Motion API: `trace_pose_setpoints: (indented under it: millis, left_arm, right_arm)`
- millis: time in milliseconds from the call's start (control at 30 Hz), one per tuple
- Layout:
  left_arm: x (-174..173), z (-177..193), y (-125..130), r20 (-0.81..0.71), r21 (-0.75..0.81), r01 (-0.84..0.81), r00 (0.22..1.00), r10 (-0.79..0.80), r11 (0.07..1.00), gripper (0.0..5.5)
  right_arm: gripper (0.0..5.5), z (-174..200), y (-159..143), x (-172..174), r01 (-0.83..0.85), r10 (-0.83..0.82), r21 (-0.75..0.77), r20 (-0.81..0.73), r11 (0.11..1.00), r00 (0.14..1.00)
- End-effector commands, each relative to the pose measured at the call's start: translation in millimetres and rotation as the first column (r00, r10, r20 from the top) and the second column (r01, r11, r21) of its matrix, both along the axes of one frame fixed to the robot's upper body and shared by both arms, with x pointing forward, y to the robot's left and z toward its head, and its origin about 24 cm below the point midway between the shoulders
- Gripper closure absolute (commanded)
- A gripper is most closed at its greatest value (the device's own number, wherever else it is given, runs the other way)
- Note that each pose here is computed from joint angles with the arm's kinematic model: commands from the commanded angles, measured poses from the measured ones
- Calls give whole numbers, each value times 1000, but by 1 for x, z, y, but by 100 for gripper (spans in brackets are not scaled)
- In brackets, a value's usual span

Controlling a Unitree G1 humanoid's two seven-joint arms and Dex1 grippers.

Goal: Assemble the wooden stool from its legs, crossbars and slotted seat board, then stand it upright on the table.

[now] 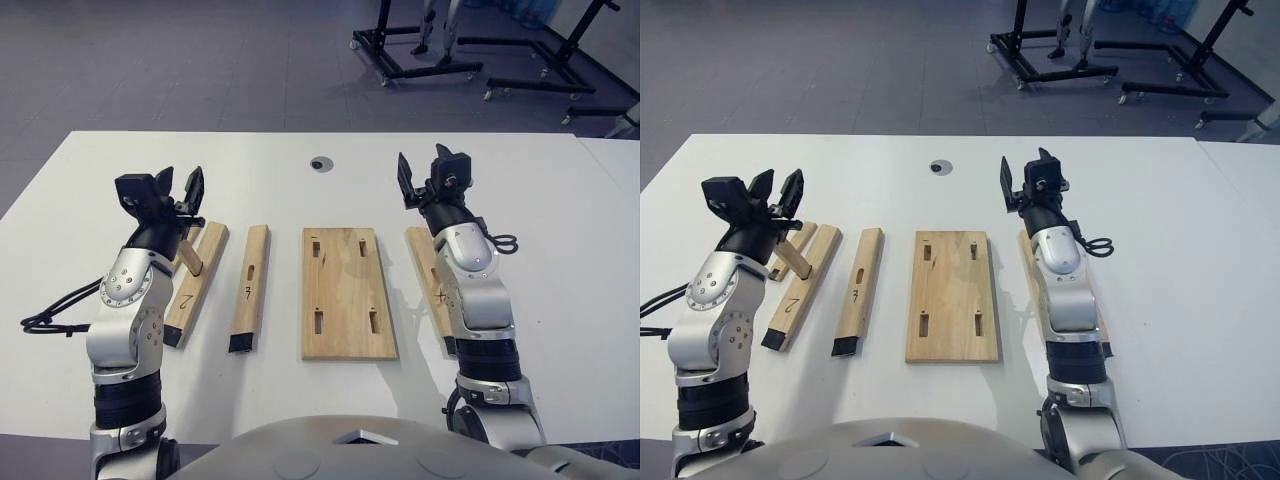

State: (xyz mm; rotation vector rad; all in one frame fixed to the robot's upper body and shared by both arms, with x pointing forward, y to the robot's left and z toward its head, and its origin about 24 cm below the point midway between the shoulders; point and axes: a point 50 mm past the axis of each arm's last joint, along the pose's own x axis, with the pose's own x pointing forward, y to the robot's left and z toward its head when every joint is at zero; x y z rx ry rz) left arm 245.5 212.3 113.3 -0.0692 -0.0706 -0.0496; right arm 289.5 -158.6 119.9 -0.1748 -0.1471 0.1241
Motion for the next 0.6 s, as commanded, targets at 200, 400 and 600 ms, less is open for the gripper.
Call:
trace_pose_setpoints:
  millis: [200, 400, 600]
  left_arm:
    - [3, 5, -2, -35, -54, 11, 999, -13, 999, 306]
    - [4, 64, 1, 136, -41, -4, 991, 9, 999, 306]
    - [4, 80, 50, 130, 13, -217, 968, 213, 976, 306]
  right_arm:
    - [231, 6, -1, 0, 5, -5, 10, 14, 1000, 1000]
    - [231, 3, -4, -5, 27, -27, 16, 10, 1000, 1000]
    - [231, -1, -7, -12, 58, -58, 26, 1, 998, 998]
